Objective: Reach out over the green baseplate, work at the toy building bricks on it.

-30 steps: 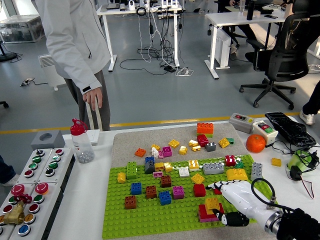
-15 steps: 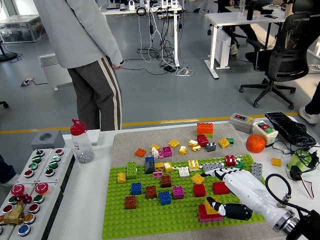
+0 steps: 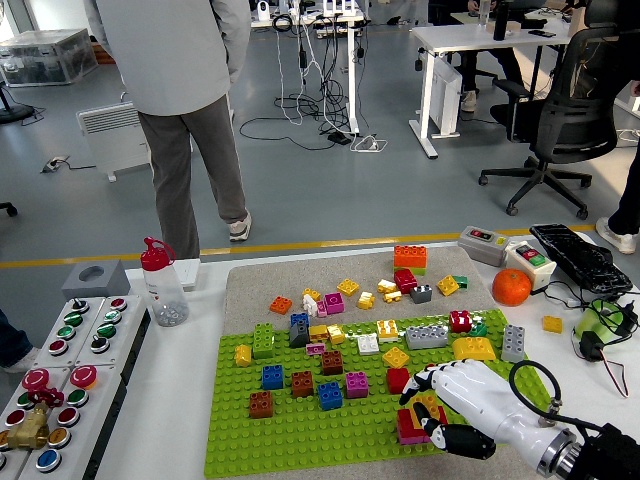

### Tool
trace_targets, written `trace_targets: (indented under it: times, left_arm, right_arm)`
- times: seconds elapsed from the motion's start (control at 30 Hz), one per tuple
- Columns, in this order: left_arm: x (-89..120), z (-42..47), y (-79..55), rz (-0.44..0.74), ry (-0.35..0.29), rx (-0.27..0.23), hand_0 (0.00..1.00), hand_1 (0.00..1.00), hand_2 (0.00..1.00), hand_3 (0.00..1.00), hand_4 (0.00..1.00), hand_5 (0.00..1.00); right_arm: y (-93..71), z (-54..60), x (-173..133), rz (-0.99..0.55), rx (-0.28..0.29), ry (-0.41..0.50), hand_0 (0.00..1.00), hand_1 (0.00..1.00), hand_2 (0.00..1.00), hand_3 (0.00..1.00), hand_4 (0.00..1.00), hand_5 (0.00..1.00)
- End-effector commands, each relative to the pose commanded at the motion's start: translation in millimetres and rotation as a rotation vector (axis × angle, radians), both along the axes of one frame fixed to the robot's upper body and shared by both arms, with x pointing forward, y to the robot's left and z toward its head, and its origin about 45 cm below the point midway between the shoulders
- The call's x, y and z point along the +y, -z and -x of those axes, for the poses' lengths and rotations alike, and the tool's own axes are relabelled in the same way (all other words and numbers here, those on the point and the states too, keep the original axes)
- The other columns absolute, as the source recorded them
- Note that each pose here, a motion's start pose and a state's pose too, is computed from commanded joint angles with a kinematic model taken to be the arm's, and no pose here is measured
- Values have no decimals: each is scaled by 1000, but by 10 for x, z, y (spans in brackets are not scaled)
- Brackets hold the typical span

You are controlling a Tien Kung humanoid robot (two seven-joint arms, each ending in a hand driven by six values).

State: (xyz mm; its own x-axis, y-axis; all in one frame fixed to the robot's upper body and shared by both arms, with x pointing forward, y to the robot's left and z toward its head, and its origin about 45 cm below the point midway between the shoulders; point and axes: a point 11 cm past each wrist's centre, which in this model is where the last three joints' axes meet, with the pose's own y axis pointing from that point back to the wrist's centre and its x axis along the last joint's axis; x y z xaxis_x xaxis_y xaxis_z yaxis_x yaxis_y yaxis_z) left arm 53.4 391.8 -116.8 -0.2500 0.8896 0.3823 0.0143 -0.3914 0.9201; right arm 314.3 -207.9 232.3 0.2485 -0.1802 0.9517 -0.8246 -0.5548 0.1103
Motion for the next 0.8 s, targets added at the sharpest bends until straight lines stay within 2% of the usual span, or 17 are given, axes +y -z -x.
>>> trace_targets:
  times: [0.27,0.73,0.8]
  left_arm:
    - [1,-28,-4,0,-2,-7,664,610,562,439,242,998]
    - [0,-48,-6,0,-1,-11,664,610,562,439,242,998]
    - [-1,-49,-6,1,-1,-11,664,610,562,439,242,998]
  right_arm:
    - [41,-21,6,34,15,2,572,630,621,573,310,190]
    - [-3,-2,11,36,-7,-4,560,622,613,571,318,194]
    - [-1,1,12,36,-5,-4,535,612,603,565,318,193]
